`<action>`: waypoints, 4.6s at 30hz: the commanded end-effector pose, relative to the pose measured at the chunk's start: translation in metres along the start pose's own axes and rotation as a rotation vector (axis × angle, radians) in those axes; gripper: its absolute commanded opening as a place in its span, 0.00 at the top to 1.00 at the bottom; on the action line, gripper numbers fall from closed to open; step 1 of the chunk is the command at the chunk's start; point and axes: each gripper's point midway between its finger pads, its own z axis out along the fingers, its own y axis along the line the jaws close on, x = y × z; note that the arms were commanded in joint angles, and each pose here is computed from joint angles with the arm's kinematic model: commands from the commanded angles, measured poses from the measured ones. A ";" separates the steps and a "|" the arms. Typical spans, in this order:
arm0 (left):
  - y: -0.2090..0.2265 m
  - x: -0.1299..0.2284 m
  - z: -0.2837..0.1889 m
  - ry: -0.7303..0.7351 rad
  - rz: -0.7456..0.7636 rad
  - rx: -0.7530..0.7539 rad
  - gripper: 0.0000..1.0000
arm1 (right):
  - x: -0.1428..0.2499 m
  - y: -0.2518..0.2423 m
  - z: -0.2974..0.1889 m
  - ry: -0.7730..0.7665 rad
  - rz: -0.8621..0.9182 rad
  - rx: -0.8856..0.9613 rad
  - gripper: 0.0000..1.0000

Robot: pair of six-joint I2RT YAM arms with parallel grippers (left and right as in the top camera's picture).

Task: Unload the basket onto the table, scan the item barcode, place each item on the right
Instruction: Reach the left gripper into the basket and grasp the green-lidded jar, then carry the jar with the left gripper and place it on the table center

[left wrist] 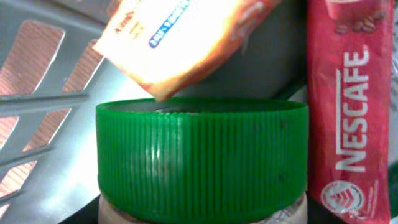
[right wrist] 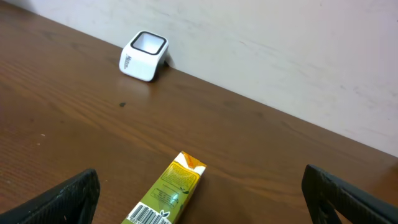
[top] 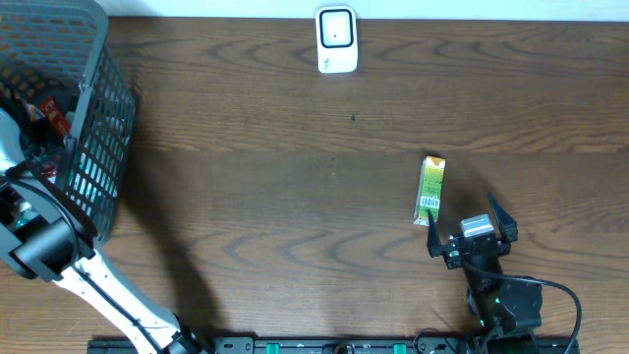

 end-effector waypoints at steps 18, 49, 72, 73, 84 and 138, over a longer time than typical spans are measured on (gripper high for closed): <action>0.024 -0.035 -0.320 -0.688 -0.417 0.100 0.48 | 0.001 -0.003 0.000 0.003 -0.007 0.010 0.01; -0.390 0.345 -0.160 0.137 0.693 0.308 0.48 | 0.001 -0.003 0.000 0.003 -0.007 0.010 0.01; -0.434 0.361 -0.188 0.085 0.737 0.461 0.07 | 0.001 -0.003 0.000 0.003 -0.007 0.010 0.01; -0.434 0.361 -0.189 0.080 0.753 0.462 0.07 | 0.001 -0.003 0.000 0.003 -0.007 0.010 0.01; -0.391 0.333 -0.172 0.185 0.684 0.372 0.11 | 0.001 -0.003 0.000 0.003 -0.007 0.010 0.01; -0.400 0.396 -0.152 0.394 0.684 0.563 0.34 | 0.001 -0.003 0.000 0.003 -0.007 0.010 0.01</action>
